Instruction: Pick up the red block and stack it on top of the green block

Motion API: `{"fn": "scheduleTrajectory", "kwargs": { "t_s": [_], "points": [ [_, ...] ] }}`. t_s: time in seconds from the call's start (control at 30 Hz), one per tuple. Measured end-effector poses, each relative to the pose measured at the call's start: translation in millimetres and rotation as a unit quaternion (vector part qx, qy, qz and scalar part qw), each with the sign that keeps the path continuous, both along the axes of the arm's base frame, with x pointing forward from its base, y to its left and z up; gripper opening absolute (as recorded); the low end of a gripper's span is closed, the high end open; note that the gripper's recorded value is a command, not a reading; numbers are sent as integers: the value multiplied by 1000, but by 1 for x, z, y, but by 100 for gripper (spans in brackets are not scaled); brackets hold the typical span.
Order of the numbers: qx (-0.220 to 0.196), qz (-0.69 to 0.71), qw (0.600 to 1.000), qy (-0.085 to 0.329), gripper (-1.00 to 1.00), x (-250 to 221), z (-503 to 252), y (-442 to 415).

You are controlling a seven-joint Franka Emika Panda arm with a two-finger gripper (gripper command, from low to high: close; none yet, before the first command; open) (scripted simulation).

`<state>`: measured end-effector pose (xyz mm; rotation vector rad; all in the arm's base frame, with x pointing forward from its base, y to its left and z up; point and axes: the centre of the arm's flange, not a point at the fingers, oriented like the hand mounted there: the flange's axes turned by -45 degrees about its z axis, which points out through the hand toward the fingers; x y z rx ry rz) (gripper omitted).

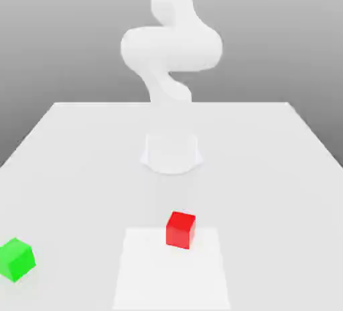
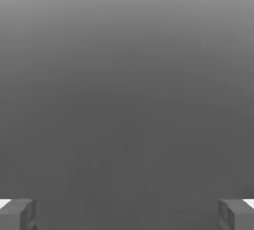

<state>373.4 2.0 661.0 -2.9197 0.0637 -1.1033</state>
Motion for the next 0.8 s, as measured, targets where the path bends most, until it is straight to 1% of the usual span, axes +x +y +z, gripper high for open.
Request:
{"fn": "scheduleTrajectory", "kwargs": {
  "t_s": [0.13, 0.3, 0.43, 0.57, 0.63, 0.77, 0.8],
  "points": [
    [20, -21, 997, 75, 0, 35, -99, 4],
    [36, -51, 984, 167, 0, 44, -224, 10],
    [44, -81, 965, 245, 0, 23, -326, 15],
    [45, -115, 938, 325, 0, -20, -428, 17],
    [45, -124, 930, 344, 0, -32, -465, 17],
    [45, -125, 927, 350, 0, -37, -504, 18],
    [46, -125, 927, 351, -100, -38, -513, 18]
  ]
}}
